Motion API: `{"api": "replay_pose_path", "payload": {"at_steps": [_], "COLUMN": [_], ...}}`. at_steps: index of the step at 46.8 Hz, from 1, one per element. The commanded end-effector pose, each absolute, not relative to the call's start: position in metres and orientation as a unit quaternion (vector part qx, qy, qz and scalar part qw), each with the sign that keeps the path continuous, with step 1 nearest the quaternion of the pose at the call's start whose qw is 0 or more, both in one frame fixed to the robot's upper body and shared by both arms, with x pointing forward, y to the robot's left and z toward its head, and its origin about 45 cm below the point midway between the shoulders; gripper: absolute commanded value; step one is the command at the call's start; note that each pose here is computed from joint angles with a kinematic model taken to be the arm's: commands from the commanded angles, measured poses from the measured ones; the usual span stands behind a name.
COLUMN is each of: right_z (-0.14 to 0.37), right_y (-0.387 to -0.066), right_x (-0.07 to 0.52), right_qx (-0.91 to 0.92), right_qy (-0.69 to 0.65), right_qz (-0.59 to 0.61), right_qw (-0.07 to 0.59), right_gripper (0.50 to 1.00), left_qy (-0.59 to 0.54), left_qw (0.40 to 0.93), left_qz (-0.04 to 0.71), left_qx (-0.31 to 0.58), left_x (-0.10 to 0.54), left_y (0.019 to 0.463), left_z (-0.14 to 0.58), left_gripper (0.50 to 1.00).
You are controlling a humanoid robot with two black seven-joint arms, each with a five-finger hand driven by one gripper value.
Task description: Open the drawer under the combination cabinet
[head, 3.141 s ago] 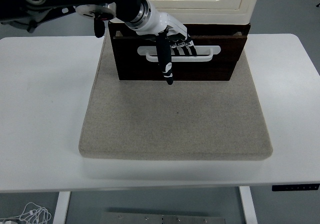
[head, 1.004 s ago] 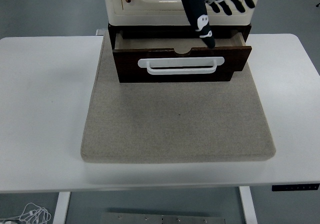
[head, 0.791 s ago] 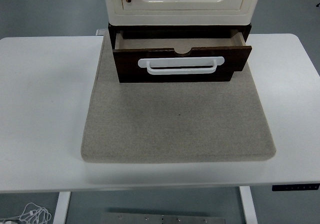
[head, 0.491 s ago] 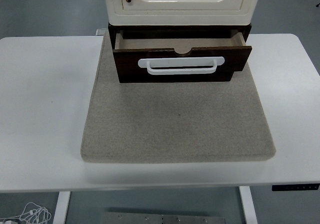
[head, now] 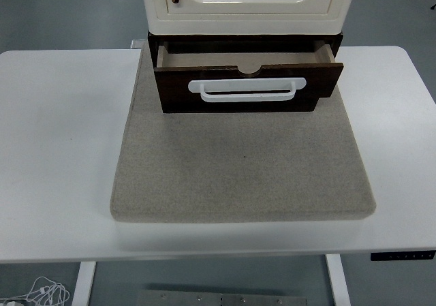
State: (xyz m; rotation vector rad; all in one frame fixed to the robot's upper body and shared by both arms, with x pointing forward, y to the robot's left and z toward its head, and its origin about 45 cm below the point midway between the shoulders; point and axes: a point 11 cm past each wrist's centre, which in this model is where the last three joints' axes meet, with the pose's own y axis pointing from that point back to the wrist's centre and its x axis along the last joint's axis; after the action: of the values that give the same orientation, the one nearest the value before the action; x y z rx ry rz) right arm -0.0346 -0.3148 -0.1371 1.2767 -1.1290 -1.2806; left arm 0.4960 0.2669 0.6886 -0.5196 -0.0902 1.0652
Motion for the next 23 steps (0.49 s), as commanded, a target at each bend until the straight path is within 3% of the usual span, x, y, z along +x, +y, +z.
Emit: {"api": "replay_pose_path", "payload": {"at_steps": [1, 8, 23], "right_z": [-0.137, -0.137, -0.137], "right_y": [-0.315, -0.315, -0.314], "right_x": [-0.035, -0.035, -0.035], "right_qx": [0.524, 0.524, 0.525], "right_qy": [-0.464, -0.464, -0.463], "right_qz": [-0.526, -0.526, -0.526], "right_qw": [0.484, 0.484, 0.483], "right_gripper": [0.926, 0.926, 0.928], "left_qy": [-0.007, 0.049, 0.163], "left_qw": [0.811, 0.768, 0.707], "left_qz": [0.521, 0.572, 0.634], "left_qx": [-0.266, -0.283, -0.268], "left_x": [0.504, 0.519, 0.543], "left_y": [0.286, 0.325, 0.365], "left_z": [0.680, 0.652, 0.549], "left_gripper": [1.000, 1.000, 1.000]}}
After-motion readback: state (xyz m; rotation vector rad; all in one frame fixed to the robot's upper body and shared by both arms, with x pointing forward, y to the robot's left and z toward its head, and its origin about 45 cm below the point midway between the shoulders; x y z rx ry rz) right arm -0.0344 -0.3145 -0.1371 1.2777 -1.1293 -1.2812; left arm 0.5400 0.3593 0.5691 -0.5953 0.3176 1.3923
